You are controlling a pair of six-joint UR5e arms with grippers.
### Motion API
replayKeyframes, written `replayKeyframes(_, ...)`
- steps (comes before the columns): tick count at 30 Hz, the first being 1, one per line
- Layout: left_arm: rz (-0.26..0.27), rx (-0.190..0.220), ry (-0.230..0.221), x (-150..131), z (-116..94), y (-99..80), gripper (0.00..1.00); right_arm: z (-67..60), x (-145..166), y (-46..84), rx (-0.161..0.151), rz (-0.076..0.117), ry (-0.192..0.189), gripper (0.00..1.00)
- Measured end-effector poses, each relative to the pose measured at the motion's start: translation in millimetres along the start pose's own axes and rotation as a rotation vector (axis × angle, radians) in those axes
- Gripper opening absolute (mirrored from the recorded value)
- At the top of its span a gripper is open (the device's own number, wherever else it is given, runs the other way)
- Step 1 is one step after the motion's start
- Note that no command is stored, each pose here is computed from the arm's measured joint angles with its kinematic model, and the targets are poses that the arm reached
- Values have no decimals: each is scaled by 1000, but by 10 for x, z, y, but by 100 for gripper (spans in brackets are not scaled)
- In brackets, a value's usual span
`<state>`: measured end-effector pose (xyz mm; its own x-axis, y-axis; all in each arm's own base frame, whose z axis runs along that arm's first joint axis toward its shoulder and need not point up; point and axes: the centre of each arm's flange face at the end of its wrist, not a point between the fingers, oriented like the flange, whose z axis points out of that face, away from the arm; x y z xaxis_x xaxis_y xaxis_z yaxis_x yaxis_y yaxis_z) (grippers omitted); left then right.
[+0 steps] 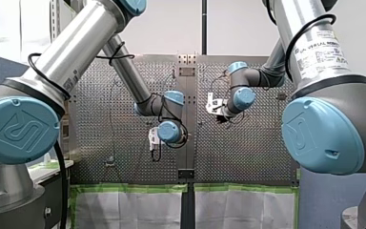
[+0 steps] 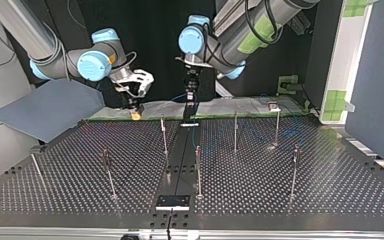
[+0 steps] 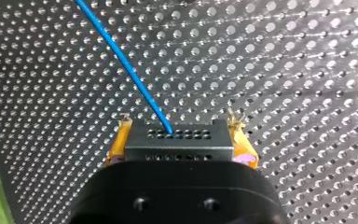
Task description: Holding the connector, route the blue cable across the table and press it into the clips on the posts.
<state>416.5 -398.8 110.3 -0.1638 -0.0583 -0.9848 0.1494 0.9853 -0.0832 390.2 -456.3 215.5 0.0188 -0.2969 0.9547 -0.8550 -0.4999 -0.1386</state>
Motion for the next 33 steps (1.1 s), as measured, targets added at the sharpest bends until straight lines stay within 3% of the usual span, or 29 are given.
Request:
replayKeyframes(6, -30, 14, -24, -161, 146, -70, 0, 45, 19, 44, 22, 14, 26, 0)
replayKeyframes(11, -51, 20, -49, -302, 330, -95, 0, 107, -118, 99, 24, 19, 3, 0)
replayKeyframes(18, -37, -10, -22, -228, 532, -55, 0, 163, -259, 158, 23, 23, -22, 0)
replayKeyframes(24, -32, -21, -12, -129, 705, -80, 0, 219, -214, 287, 31, 34, 5, 0)
replayKeyframes(33, -52, -10, -54, -336, 916, -202, 0, 324, -228, 442, 50, 54, 28, 0)
